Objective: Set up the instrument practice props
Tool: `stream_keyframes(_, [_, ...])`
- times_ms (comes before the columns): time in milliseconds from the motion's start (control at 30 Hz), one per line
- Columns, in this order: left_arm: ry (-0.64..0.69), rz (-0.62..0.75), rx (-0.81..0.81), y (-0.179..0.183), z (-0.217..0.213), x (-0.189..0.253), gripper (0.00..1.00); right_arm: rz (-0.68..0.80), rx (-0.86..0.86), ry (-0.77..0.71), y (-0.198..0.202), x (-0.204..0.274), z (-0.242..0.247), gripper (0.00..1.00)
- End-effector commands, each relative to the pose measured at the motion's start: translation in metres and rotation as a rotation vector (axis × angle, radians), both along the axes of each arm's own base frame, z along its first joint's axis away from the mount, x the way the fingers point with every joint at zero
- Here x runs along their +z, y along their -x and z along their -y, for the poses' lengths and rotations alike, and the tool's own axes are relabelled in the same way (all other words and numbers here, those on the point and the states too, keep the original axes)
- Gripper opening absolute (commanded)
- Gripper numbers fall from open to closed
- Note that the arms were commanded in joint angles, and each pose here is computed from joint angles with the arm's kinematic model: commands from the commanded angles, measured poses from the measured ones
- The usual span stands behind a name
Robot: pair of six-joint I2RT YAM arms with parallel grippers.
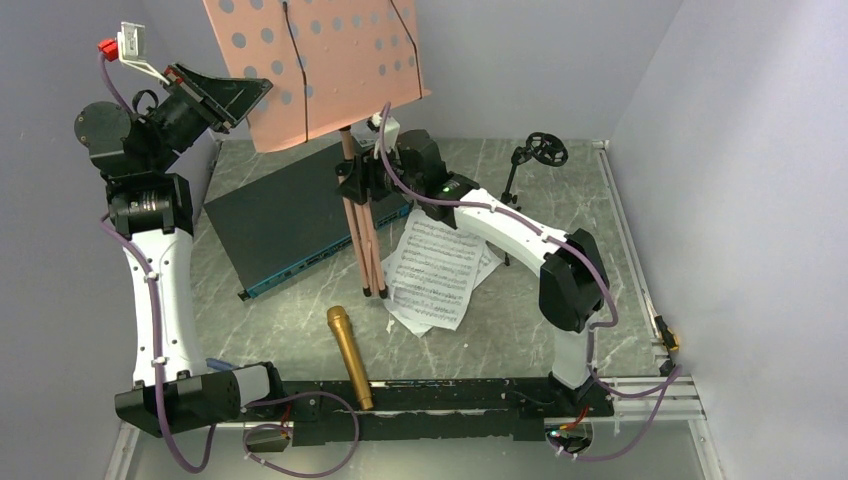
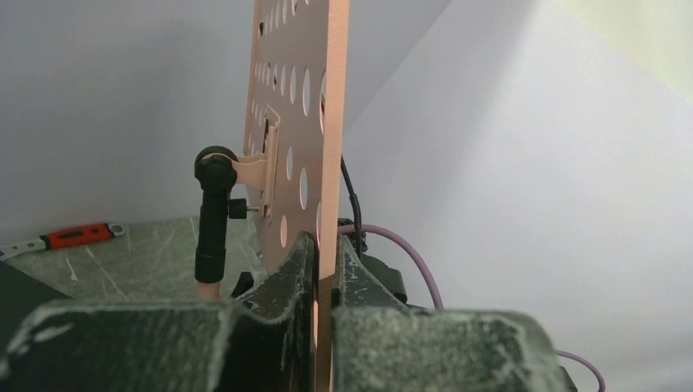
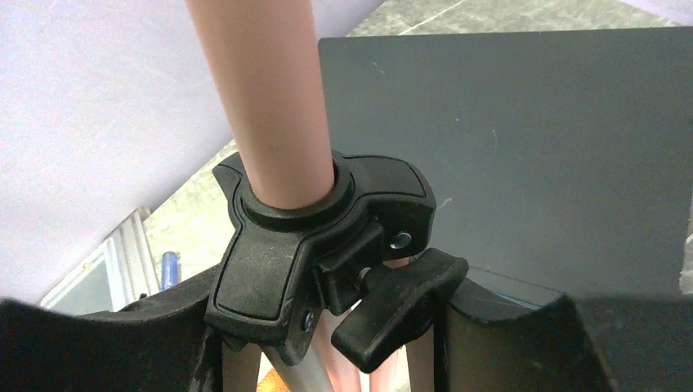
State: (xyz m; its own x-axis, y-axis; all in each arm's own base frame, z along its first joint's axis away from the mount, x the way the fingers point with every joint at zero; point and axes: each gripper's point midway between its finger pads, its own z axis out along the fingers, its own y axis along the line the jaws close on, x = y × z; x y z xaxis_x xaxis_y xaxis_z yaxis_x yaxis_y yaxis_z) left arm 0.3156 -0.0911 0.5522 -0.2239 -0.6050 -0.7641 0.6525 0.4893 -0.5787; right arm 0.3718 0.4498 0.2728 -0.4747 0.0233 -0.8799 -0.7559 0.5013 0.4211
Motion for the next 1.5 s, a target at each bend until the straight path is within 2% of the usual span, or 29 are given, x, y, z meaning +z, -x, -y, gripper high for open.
stream_keyframes(0, [-0.056, 0.128, -0.235, 0.093, 0.043, 0.042, 0.03, 0.260, -0.094, -0.264, -0.023, 0.123, 0.003, 0.00])
stream_keyframes(167, [-0.058, 0.120, -0.242, 0.093, 0.043, 0.040, 0.03, 0.329, -0.126, -0.296, -0.032, 0.150, 0.007, 0.00])
stream_keyframes(500, [-0.065, 0.136, -0.236, 0.094, 0.043, 0.046, 0.03, 0.420, -0.110, -0.410, -0.021, 0.205, 0.013, 0.00])
stream_keyframes(900, [-0.065, 0.138, -0.237, 0.092, 0.043, 0.050, 0.03, 0.564, -0.156, -0.470, -0.016, 0.272, 0.029, 0.00])
stream_keyframes(1133, [-0.048, 0.111, -0.260, 0.086, 0.042, 0.037, 0.03, 0.577, -0.203, -0.447, -0.028, 0.253, 0.030, 0.00])
stream_keyframes(1467, [-0.048, 0.069, -0.319, 0.089, 0.046, 0.002, 0.03, 0.521, -0.213, -0.425, -0.036, 0.191, 0.025, 0.00])
